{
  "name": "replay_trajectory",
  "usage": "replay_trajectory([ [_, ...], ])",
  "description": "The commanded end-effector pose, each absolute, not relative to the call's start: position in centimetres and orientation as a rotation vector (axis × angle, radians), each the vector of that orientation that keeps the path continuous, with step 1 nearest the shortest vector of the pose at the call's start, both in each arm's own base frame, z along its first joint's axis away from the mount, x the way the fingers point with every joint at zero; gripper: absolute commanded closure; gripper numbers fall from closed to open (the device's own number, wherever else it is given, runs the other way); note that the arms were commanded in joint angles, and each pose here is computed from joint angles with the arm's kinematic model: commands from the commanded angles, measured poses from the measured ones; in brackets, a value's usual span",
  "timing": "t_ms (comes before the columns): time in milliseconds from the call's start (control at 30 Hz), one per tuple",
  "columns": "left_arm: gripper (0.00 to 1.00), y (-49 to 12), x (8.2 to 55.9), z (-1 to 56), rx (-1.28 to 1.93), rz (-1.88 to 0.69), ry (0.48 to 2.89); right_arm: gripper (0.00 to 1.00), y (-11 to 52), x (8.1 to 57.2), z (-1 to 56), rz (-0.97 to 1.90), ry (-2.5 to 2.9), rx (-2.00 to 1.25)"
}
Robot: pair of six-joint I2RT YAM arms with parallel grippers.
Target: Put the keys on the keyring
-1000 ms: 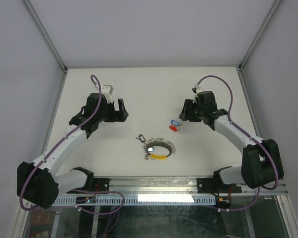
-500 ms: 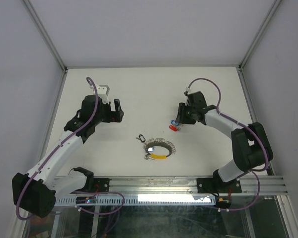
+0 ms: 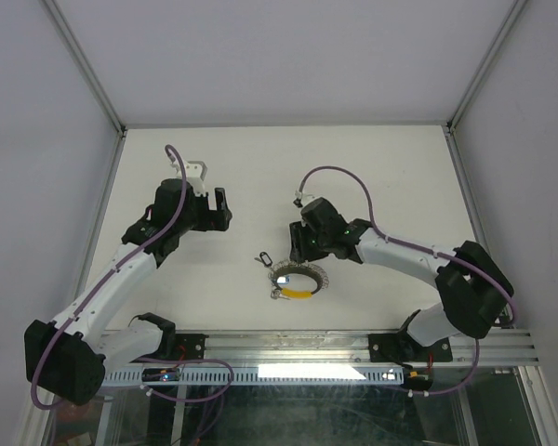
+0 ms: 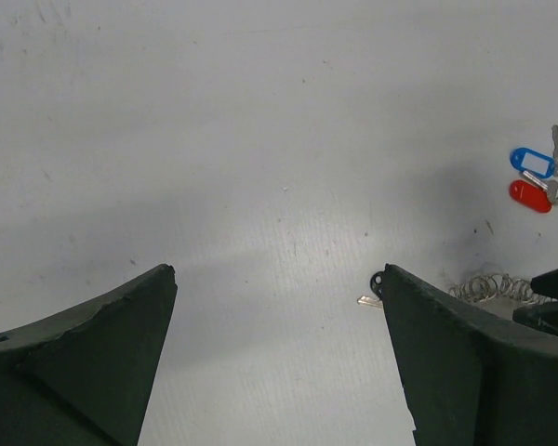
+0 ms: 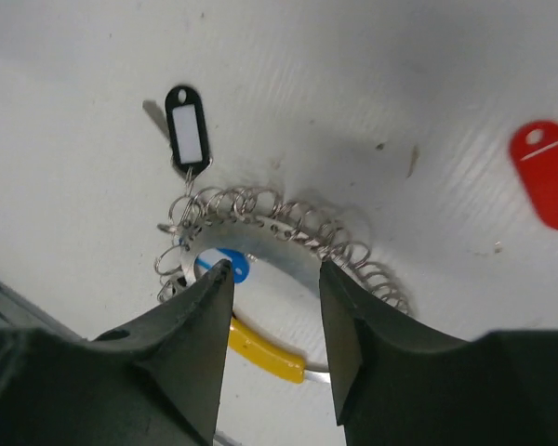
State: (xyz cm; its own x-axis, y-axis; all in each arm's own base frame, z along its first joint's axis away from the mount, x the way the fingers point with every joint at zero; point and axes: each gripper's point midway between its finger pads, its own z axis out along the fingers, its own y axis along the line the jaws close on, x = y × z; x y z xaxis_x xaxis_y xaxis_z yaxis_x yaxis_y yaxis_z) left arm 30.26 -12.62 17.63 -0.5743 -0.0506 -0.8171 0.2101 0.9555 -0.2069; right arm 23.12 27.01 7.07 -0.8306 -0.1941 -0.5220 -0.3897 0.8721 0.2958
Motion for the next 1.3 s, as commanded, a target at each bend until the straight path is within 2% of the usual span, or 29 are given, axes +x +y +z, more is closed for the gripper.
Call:
replay_trajectory([
  [0,0.10,-12.4,30.6,17.9,0.121,-0.335,2.144,0.55,27.8,21.0,6.6,0.632,2.568,-0.339],
  [433,0.10,-12.6,30.7,17.4,0.124,-0.337,2.160,0.55,25.7,18.3,2.9,0.624,2.677,-0.181],
  [600,0.10,-12.6,30.7,17.3,0.127,-0.337,2.166,0.54,22.0,19.2,2.5,0.365,2.664,-0.111],
  [767,0.11,-12.7,30.7,17.2,0.129,-0.338,2.168,0.53,18.6,21.3,5.4,0.166,2.543,-0.064],
  [833,0.11,-12.7,30.7,17.1,0.129,-0.340,2.170,0.53,19.8,21.6,7.3,0.266,2.485,-0.133],
  [933,0.11,-12.7,30.8,17.1,0.132,-0.341,2.171,0.54,24.0,21.1,9.9,0.572,2.394,-0.283],
  [1033,0.11,-12.9,30.7,17.1,0.141,-0.350,2.174,0.57,27.0,19.4,10.5,0.787,2.408,-0.378],
  [1167,0.12,-13.7,30.4,16.8,0.165,-0.404,2.188,0.65,27.9,17.9,8.6,0.785,2.508,-0.418],
  [1267,0.13,-14.0,30.4,16.5,0.173,-0.415,2.200,0.66,26.8,17.8,6.7,0.692,2.582,-0.336],
])
